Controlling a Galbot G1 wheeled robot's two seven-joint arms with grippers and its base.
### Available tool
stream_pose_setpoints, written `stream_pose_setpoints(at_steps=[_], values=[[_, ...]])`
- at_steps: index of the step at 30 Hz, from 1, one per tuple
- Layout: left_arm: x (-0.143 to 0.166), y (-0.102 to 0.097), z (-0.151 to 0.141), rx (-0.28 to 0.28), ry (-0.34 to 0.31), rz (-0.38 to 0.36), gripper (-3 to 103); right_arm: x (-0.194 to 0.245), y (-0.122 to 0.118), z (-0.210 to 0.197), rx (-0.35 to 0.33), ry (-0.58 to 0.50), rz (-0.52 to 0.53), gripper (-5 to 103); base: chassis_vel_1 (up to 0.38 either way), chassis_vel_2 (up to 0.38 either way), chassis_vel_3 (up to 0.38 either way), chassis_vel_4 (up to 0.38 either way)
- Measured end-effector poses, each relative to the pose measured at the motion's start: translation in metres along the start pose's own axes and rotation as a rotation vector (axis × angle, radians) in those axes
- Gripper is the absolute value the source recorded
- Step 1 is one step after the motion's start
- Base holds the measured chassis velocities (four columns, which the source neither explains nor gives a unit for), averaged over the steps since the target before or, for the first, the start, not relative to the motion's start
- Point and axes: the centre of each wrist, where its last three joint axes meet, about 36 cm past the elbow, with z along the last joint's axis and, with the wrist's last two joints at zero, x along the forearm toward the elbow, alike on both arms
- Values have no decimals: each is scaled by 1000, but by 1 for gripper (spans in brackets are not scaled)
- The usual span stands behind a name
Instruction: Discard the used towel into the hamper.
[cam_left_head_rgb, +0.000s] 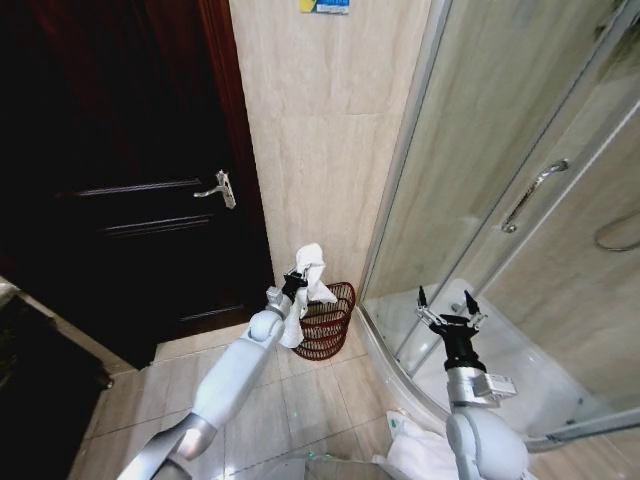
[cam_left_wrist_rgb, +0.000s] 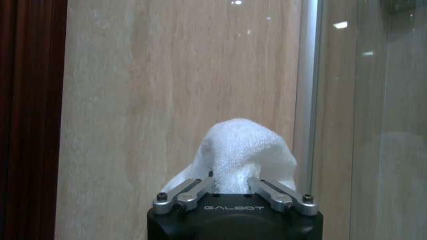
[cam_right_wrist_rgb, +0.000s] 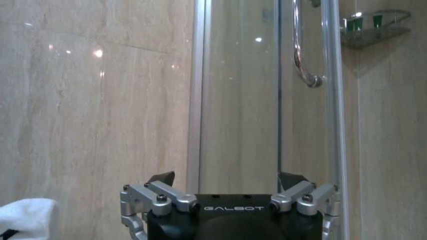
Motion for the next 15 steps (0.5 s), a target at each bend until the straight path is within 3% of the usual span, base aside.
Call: stream_pose_setpoints(at_steps=[15], values=[[4, -3, -20, 1, -41, 5, 7, 2, -1, 0, 2, 4, 0, 100, 0, 0, 0, 0]])
